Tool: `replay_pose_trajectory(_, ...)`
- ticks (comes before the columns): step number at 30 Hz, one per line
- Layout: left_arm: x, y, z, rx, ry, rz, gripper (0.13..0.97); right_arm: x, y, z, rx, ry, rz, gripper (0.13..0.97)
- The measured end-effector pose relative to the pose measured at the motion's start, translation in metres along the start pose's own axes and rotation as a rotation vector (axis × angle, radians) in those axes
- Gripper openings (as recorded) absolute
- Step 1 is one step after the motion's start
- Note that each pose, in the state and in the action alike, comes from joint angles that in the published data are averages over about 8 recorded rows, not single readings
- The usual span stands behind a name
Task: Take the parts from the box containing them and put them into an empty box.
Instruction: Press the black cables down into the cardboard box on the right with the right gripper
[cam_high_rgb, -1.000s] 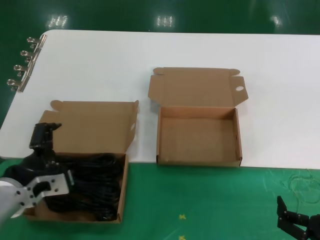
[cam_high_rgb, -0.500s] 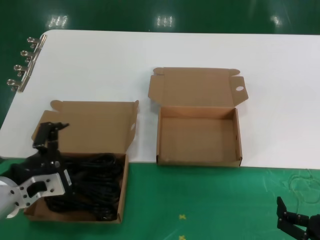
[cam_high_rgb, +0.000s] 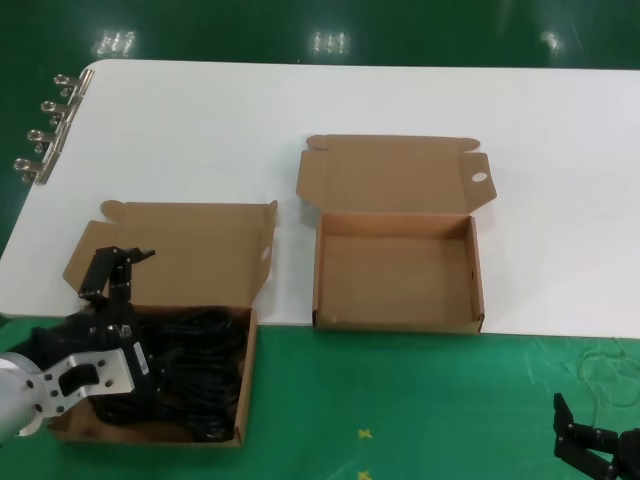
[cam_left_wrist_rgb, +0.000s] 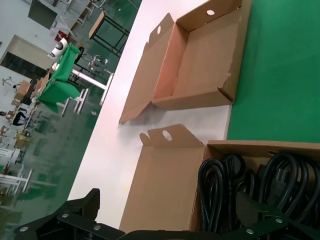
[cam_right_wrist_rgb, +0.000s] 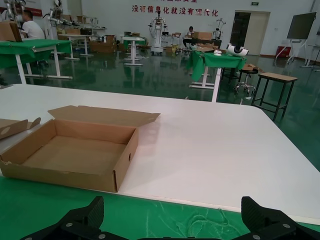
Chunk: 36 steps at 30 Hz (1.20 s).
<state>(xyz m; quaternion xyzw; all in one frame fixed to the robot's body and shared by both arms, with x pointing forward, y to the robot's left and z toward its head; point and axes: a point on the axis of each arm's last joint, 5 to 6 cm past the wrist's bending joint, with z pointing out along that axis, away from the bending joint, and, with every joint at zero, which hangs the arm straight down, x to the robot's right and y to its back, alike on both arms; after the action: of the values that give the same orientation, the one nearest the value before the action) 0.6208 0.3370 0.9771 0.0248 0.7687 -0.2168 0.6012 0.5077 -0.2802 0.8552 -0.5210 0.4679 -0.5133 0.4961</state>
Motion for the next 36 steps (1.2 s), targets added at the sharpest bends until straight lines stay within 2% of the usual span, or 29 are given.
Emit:
replay_pose_trajectory(5,0.0003,-0.0001,0.0,0.001,0.001,0.005,0.966,0.0,0.0,0.0,0.0,0.0,0.0,0.966)
replay_pose_trajectory(9,0.0014,-0.0002,0.001,0.009,0.009,0.035,0.966,0.0,0.0,0.0,0.0,0.0,0.0,0.966)
replay_pose_trajectory(14,0.0004,0.0007,0.006,0.024,0.024,0.103,0.966,0.0,0.0,0.0,0.0,0.0,0.0,0.966)
replay_pose_trajectory(17,-0.0027,0.0016,0.01,0.031,0.037,0.156,0.966,0.0,0.0,0.0,0.0,0.0,0.0,0.966)
replay_pose_trajectory(20,-0.0073,0.0024,0.016,0.044,0.064,0.223,0.966,0.0,0.0,0.0,0.0,0.0,0.0,0.966)
replay_pose_trajectory(24,-0.0154,0.0029,0.023,0.067,0.129,0.315,0.966,0.0,0.0,0.0,0.0,0.0,0.0,0.966)
replay_pose_trajectory(29,-0.0242,0.0015,0.027,0.081,0.249,0.408,0.966,0.0,0.0,0.0,0.0,0.0,0.0,0.966)
replay_pose_trajectory(33,-0.0302,-0.0004,0.025,0.063,0.345,0.467,0.966,0.0,0.0,0.0,0.0,0.0,0.0,0.966)
replay_pose_trajectory(36,-0.0372,-0.0019,0.022,0.029,0.403,0.509,0.966,0.0,0.0,0.0,0.0,0.0,0.0,0.966)
